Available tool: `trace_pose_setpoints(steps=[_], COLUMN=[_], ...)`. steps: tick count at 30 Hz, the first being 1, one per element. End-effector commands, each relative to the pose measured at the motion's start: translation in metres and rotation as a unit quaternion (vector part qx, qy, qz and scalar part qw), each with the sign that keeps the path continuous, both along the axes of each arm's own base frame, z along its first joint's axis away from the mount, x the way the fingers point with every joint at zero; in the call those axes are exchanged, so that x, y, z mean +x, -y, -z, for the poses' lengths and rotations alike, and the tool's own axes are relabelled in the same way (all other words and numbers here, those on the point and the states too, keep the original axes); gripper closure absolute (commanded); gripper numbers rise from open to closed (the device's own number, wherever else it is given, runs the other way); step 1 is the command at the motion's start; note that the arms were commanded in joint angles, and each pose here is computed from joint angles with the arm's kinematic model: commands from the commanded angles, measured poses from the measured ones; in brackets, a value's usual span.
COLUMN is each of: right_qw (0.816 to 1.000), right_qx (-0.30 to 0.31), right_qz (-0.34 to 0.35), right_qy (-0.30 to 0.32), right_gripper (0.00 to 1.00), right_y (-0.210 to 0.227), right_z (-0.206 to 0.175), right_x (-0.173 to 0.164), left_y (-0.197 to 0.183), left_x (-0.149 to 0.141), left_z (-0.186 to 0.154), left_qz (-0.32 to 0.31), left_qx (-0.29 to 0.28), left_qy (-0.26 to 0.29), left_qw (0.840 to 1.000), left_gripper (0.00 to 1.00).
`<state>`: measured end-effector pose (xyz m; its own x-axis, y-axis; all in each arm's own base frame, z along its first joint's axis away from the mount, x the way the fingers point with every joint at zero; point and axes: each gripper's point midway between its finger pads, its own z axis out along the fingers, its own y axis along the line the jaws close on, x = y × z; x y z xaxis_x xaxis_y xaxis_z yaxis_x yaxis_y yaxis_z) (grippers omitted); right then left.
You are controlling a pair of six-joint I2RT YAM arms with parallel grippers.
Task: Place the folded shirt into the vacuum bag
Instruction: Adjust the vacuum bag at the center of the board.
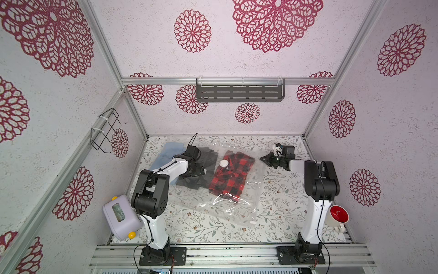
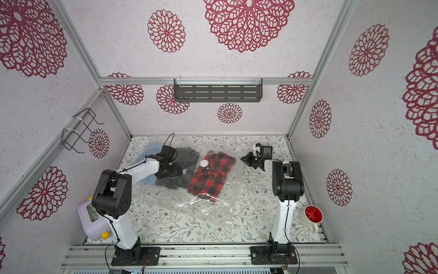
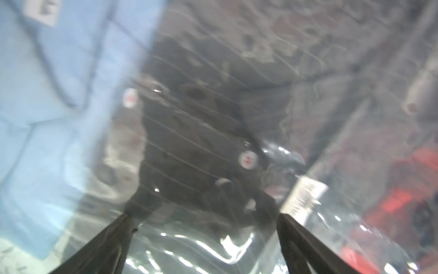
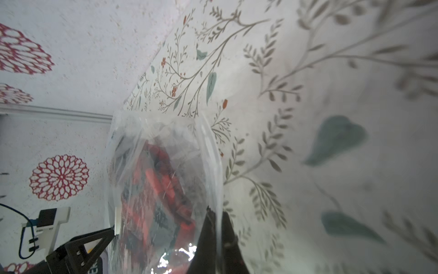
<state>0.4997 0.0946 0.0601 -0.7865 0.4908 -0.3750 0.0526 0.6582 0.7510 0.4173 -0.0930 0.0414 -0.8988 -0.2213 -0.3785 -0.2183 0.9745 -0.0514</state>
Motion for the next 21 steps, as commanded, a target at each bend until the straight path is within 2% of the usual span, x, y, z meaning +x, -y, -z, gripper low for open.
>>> trace_pose_setpoints(steps=[1, 5, 12, 16, 21], right_qw=[0.996, 0.994, 0.993, 0.991, 0.988], right_qx=[-0.007, 0.012, 0.029, 0.054, 0.068], right_qz=[0.075, 0.094, 0.079, 0.054, 0.032], right_qy=[0.046, 0.054, 0.084, 0.113, 0.137], right_gripper=[1.0, 1.0, 1.0, 1.0, 1.0], right_y=[0.046, 0.057, 0.049, 0.037, 0.021], right_z=[-0.027, -0.033, -0.068, -0.104, -0.131], right_x=[-0.014, -0.049, -0.085, -0.101, -0.138], left_y=[0.002, 0.011, 0.042, 0.06, 0.078], left_x=[0.005, 0.019, 0.07, 0.094, 0.102], left_z=[0.012, 0.04, 0.06, 0.063, 0.047], left_qz=[-0.007, -0.006, 0.007, 0.017, 0.037], left_qx=[-0.011, -0.02, -0.06, -0.075, -0.084], left_qy=[-0.001, -0.03, -0.042, -0.039, -0.027], left_qw=[1.0, 0.999, 0.997, 0.996, 0.995], left_gripper=[0.01, 0.01, 0.0, 0.01, 0.01])
